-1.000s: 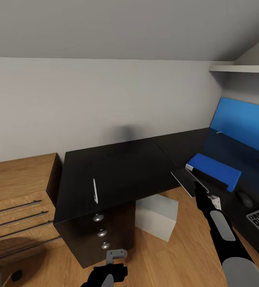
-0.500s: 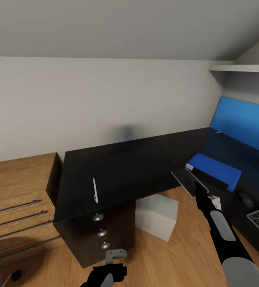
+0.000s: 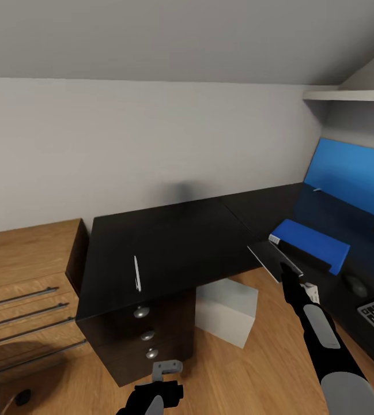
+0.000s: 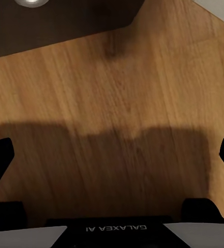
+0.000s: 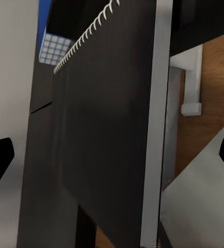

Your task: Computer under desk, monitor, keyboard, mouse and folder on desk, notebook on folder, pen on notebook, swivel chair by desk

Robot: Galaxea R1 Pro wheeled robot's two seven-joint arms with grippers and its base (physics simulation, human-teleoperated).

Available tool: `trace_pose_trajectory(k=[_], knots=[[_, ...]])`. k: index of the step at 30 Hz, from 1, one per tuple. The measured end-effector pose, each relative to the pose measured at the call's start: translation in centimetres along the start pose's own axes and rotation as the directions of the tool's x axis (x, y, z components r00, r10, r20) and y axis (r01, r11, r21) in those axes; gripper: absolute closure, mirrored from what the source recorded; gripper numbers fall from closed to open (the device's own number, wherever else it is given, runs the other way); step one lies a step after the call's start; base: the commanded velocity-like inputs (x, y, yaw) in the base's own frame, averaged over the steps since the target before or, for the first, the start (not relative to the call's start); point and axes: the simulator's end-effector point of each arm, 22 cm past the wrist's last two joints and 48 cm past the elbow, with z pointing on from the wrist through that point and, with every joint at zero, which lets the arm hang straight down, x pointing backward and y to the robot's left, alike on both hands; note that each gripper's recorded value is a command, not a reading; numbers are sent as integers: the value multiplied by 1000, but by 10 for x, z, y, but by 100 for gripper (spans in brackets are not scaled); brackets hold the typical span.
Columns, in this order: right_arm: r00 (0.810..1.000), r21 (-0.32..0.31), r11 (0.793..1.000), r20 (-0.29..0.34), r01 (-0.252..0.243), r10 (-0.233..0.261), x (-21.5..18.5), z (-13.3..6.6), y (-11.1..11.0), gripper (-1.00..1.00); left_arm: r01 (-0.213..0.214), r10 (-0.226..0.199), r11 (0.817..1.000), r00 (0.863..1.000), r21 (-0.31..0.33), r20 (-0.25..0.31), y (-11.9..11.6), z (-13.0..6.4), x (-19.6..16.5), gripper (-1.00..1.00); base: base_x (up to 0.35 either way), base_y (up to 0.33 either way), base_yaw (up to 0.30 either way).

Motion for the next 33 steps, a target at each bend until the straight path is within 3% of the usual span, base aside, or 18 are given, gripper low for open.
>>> trace_pose_trajectory(k=[5,20,21,33], knots=[[1000,0,1000,0,0,0,2,3,-8,-100,0,0,1000,1000,0,0,1,8,4,-100,0,0,0],[1000,0,1000,0,0,0,2,3,-9,-100,-1,1,1000,1000,3,0,0,8,4,-100,0,0,0],[1000,1,1000,0,0,0,2,3,-9,100,-1,1,1000,1000,3,0,0,8,4,-100,0,0,0],[1000,0,1000,1,1,-1,2,3,-9,100,-2,2,1000,1000,7,0,-1,8,4,-100,0,0,0]])
